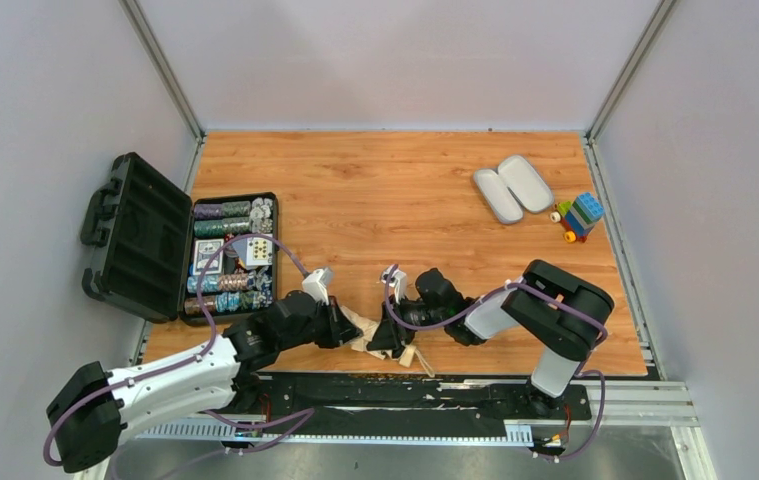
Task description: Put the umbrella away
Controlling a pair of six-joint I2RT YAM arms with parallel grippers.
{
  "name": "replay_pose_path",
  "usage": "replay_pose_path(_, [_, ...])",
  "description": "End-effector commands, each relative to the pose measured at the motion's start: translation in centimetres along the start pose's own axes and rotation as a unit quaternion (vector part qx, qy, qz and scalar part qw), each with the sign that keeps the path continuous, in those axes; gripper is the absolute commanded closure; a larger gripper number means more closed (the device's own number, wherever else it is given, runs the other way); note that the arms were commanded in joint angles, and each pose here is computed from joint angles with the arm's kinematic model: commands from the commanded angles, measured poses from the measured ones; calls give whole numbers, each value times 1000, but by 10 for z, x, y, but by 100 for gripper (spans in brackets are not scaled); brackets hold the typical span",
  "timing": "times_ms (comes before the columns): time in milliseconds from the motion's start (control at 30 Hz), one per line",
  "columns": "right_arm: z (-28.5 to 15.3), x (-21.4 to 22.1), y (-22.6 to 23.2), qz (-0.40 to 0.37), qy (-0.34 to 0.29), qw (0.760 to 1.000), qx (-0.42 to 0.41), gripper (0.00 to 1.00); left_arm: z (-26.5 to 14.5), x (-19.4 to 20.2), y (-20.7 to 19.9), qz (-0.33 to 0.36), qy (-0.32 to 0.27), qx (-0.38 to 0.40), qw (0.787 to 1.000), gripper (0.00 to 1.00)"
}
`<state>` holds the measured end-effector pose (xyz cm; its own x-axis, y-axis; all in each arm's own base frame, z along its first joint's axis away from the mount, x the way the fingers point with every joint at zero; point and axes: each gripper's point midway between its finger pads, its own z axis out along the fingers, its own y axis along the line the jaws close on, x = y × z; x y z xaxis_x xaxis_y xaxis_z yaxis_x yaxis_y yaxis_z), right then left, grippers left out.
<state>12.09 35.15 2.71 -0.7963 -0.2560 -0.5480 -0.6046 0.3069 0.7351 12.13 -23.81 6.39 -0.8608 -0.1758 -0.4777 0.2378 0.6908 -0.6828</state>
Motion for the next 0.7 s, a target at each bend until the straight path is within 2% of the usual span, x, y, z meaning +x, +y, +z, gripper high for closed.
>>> replay_pose_path(0, [-8,21,-47,71,17,993,95,100,-11,49,43,-15,102,-82,991,100])
replay_pose_path(267, [-7,24,-49,76,25,992,96,100,-18,52,30,-58,116,-71,989,100])
replay_pose_path(400, [-6,26,-49,77,25,992,94,100,-21,54,51,-45,118,-128,984,100])
replay_pose_path(500, [-5,27,-49,78,28,992,91,100,-18,58,52,-44,133,-135,981,95])
replay_pose_path(667, [-4,27,-48,77,30,993,85,100,-17,58,58,-39,138,-156,977,92])
